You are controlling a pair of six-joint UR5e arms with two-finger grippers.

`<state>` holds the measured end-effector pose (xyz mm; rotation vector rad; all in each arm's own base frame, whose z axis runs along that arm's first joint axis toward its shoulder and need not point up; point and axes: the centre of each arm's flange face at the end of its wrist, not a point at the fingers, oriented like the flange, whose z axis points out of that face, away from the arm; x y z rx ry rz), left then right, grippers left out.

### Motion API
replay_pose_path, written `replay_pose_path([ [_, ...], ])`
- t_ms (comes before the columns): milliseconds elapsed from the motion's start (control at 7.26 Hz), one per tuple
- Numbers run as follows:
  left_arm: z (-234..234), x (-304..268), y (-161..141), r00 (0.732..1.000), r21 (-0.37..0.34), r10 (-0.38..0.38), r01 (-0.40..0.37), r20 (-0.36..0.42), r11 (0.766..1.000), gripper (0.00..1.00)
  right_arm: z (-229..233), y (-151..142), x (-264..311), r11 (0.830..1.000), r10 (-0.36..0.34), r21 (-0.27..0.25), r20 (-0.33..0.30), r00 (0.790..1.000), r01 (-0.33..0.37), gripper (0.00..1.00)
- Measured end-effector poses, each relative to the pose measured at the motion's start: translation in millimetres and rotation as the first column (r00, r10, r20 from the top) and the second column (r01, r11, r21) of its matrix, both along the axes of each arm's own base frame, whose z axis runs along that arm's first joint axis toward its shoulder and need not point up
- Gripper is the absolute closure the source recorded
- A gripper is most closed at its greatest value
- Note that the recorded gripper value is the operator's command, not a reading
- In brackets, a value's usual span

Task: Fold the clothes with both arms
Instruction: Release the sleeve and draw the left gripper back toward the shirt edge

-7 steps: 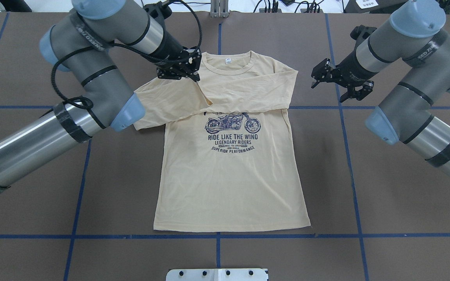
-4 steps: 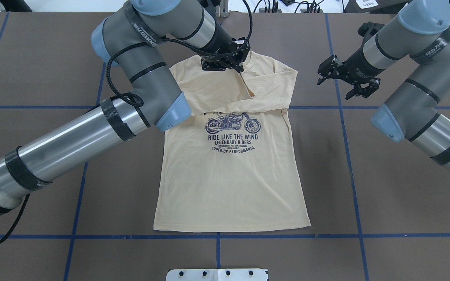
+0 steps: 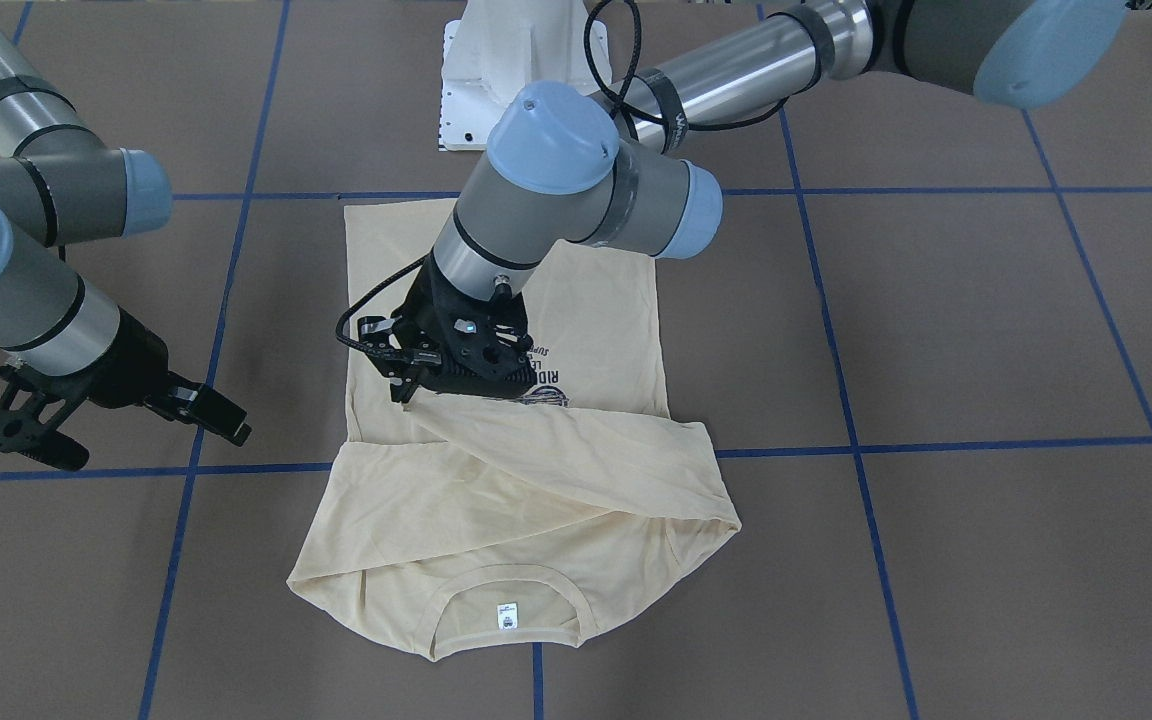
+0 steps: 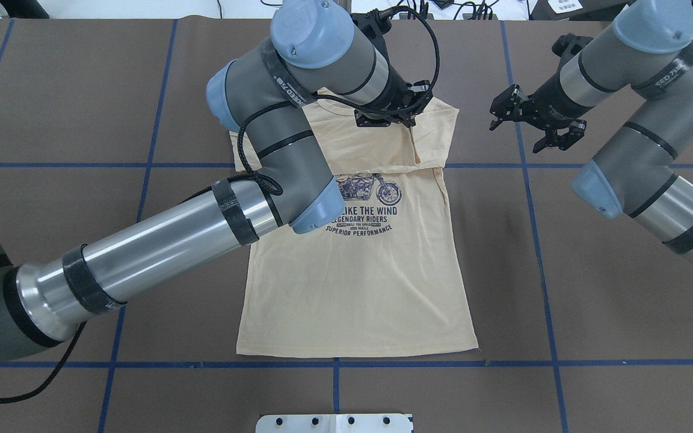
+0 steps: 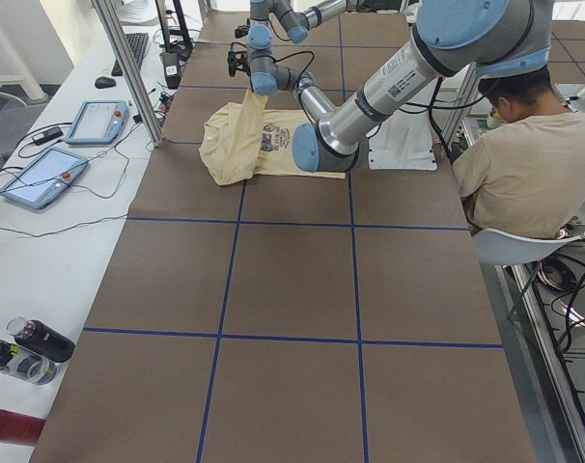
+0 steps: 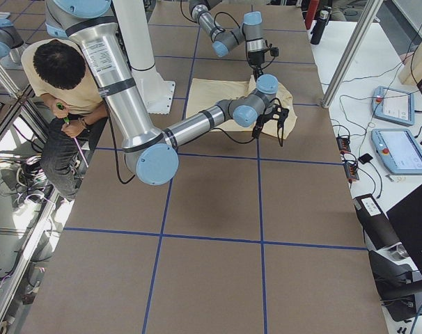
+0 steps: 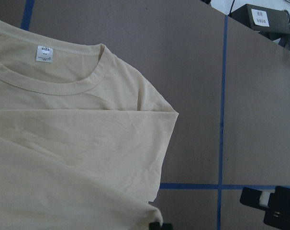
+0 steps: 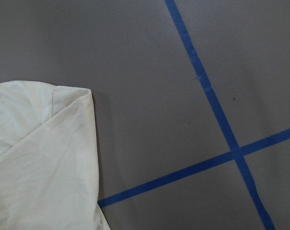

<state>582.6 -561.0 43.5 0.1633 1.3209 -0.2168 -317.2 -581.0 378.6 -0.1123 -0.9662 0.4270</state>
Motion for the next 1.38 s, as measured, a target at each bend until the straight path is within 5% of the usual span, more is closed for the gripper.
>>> replay_pose_path([
  [413,-10,30,7,1.0,0.018,-0.026,0.026,-0.005,1.0,1.0,12,-1,11,1.0,-0.013,0.016,-0.011,1.0,0.014,0.01],
  [551,-14,38,9,0.999,0.025,-0.037,0.038,-0.007,0.999,0.93,22,-3,24,0.999,-0.02,0.029,-0.02,1.0,0.02,0.01],
  [826,-20,45,13,0.999,0.036,-0.049,0.049,-0.019,0.998,0.67,38,-6,45,0.998,-0.033,0.048,-0.032,0.999,0.034,0.01],
  [964,-26,51,14,0.998,0.042,-0.06,0.061,-0.025,0.997,0.15,44,-6,49,0.998,-0.035,0.046,-0.037,0.999,0.037,0.01],
  [1377,-29,57,13,0.995,0.054,-0.089,0.091,-0.033,0.994,0.15,47,-6,49,0.999,-0.032,0.043,-0.039,0.999,0.034,0.01],
])
